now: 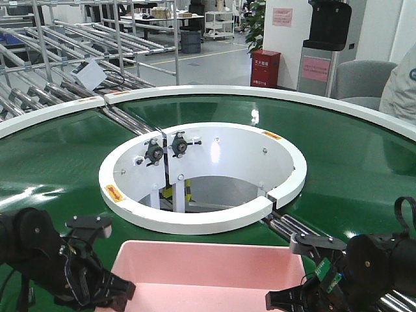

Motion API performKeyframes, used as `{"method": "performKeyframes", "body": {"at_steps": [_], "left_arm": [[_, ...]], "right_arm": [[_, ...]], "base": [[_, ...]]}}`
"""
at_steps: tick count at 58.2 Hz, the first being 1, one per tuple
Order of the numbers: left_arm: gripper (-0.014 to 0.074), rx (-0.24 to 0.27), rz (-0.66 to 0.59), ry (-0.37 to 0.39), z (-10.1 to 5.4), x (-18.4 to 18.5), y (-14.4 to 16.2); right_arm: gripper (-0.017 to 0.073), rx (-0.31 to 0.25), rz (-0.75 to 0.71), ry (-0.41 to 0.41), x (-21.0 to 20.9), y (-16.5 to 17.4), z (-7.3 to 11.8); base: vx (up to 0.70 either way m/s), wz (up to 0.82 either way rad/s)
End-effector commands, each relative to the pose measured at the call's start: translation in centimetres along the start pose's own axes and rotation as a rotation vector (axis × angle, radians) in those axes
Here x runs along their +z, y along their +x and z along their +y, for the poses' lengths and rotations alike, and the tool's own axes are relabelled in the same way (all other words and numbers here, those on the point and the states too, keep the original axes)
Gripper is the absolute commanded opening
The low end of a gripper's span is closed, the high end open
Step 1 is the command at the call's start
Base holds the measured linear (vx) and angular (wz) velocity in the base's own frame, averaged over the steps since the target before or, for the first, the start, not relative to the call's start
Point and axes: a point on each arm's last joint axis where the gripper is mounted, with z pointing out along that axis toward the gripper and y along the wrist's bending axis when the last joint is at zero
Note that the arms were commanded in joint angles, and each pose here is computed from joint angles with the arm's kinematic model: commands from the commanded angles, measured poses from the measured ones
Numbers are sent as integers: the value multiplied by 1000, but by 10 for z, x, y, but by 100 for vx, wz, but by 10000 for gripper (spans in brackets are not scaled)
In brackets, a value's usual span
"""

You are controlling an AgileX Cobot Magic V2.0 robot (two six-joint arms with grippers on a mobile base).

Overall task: Grab pink bin and stack on right shelf
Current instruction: 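Lower both grippers onto opposite rims of the pink bin and close, then lift the pink bin off the conveyor with both grippers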

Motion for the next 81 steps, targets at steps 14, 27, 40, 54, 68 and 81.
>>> {"method": "performKeyframes", "body": {"at_steps": [14, 27, 40, 54, 68, 81], "left_arm": [[274, -2, -45, 34, -10, -22, -7], [-9, 30, -279, 37, -24, -90, -9], [-5, -6, -441, 66, -36, -150, 4], [-5, 20, -579, 76, -44, -191, 17], [-5, 25, -602, 78, -45, -199, 20], [-5, 25, -600, 78, -45, -199, 20]], "right_arm": [[13, -8, -146, -43, -33, -14, 6], [-10, -21, -303, -95, -88, -16, 11], [-10, -43, -445, -152, -162, -26, 22], [-8, -50, -518, -175, -187, -24, 24], [-8, -54, -510, -170, -187, -23, 23], [-8, -54, -510, -170, -187, -23, 23]], "base": [[0, 0], [0, 0], [0, 0], [0, 0], [0, 0], [0, 0]]}}
